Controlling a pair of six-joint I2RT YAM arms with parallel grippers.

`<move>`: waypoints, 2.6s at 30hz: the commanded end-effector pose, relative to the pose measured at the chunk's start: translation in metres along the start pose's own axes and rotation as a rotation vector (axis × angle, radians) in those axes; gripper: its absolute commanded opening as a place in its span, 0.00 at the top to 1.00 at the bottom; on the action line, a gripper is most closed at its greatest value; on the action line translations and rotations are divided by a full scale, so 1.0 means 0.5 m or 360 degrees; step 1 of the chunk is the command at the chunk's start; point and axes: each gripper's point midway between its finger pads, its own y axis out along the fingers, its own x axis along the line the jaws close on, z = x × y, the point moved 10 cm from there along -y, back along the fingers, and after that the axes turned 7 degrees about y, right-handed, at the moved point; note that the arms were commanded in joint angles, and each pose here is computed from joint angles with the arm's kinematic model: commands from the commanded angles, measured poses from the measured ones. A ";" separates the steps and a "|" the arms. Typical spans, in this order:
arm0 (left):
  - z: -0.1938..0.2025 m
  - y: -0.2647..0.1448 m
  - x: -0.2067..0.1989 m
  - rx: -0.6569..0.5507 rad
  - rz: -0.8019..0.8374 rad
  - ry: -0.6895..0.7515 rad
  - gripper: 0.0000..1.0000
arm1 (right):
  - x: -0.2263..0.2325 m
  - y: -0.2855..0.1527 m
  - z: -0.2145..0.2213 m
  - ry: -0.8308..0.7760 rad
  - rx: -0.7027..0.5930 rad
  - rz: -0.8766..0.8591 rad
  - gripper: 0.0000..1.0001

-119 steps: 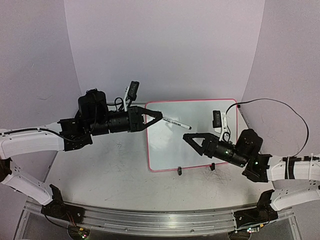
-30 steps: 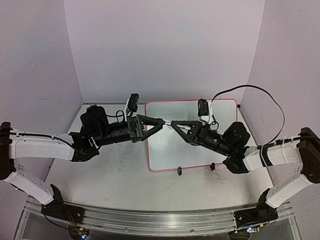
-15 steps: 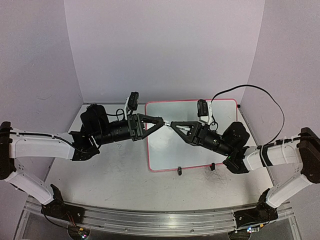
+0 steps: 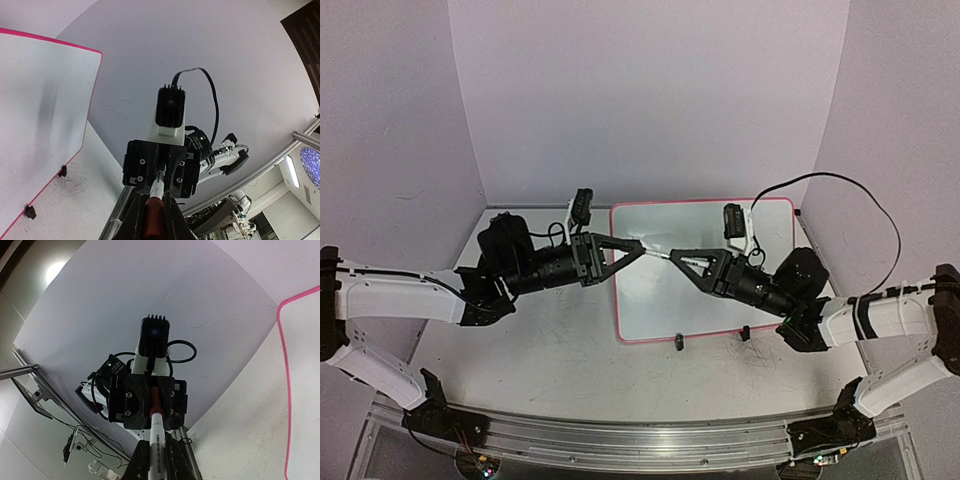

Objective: Write a sentence on the whiteboard
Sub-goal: Open the pen cap from the whiteboard marker, then place the pen cap at the center of the board.

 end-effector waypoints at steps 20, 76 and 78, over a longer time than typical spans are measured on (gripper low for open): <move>0.037 -0.174 0.154 0.0151 -0.1066 -0.0002 1.00 | 0.013 -0.167 -0.064 -0.0345 -0.0383 0.0493 1.00; 0.208 -0.202 0.333 0.0940 -0.1392 -0.0347 0.67 | 0.071 -0.228 -0.070 -0.0576 -0.0508 0.0669 1.00; 0.202 -0.203 0.328 0.0935 -0.1397 -0.0324 0.65 | 0.068 -0.226 -0.070 -0.0566 -0.0505 0.0683 1.00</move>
